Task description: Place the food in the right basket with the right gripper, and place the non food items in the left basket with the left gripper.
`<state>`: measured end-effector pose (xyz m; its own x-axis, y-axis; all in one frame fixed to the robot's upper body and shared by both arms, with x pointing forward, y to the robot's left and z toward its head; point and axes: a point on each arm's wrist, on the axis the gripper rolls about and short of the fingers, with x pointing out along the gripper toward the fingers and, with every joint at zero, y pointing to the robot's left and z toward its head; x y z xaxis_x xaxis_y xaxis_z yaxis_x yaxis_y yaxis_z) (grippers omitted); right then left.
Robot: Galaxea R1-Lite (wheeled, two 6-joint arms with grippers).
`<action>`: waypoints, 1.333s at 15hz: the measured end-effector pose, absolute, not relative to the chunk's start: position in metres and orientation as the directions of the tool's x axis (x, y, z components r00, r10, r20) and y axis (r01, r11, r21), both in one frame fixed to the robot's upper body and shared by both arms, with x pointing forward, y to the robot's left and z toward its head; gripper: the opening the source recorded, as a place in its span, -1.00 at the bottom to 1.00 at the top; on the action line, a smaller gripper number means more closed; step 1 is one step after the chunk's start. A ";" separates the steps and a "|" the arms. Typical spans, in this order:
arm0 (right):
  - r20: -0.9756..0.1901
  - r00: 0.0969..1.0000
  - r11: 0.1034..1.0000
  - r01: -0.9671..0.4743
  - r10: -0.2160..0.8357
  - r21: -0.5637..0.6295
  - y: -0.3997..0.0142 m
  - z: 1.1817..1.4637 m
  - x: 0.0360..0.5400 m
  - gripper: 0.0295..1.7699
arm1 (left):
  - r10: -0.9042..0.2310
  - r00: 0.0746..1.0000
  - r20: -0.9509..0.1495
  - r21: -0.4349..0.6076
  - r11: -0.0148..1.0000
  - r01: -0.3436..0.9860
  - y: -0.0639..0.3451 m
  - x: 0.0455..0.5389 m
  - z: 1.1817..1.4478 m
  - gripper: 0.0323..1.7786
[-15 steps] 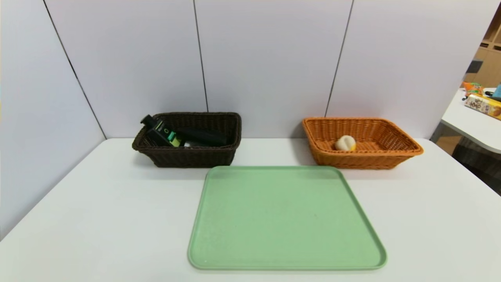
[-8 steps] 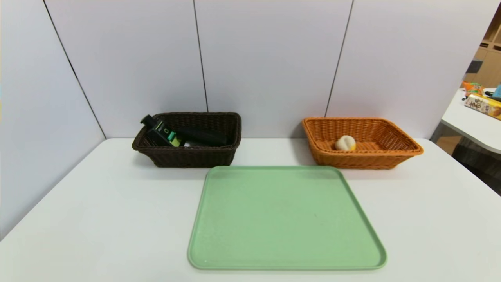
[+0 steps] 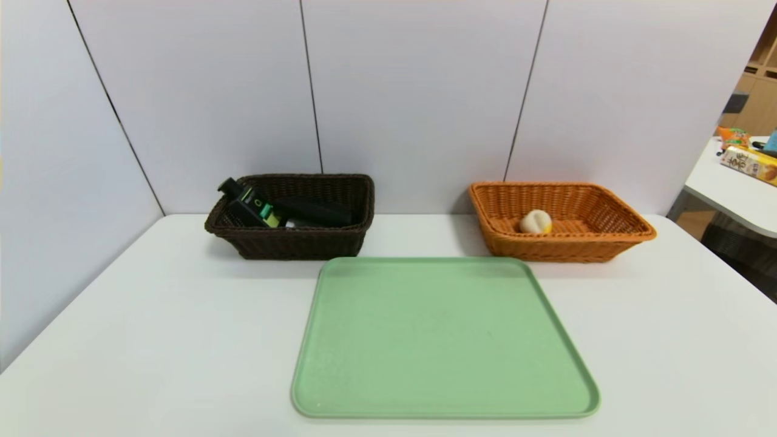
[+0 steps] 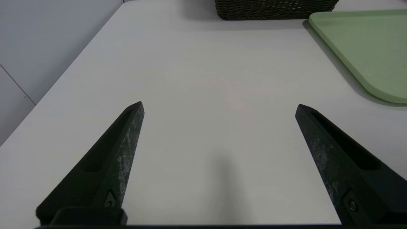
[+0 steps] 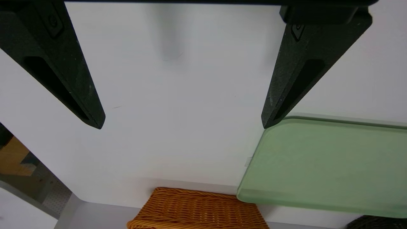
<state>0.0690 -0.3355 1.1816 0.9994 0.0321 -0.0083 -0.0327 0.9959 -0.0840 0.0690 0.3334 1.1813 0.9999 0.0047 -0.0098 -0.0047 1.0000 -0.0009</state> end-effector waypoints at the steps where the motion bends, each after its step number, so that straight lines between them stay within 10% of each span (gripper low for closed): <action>1: -0.007 1.000 0.998 -0.028 0.028 -0.055 -0.336 1.182 0.069 0.92 | 0.005 1.000 -0.009 -0.010 1.000 -0.005 0.333 0.069 1.181 0.90; 20: -0.003 1.000 1.000 0.006 -0.006 0.010 -0.336 1.182 0.069 0.92 | 0.006 1.000 -0.008 -0.018 1.000 -0.006 0.333 0.069 1.182 0.90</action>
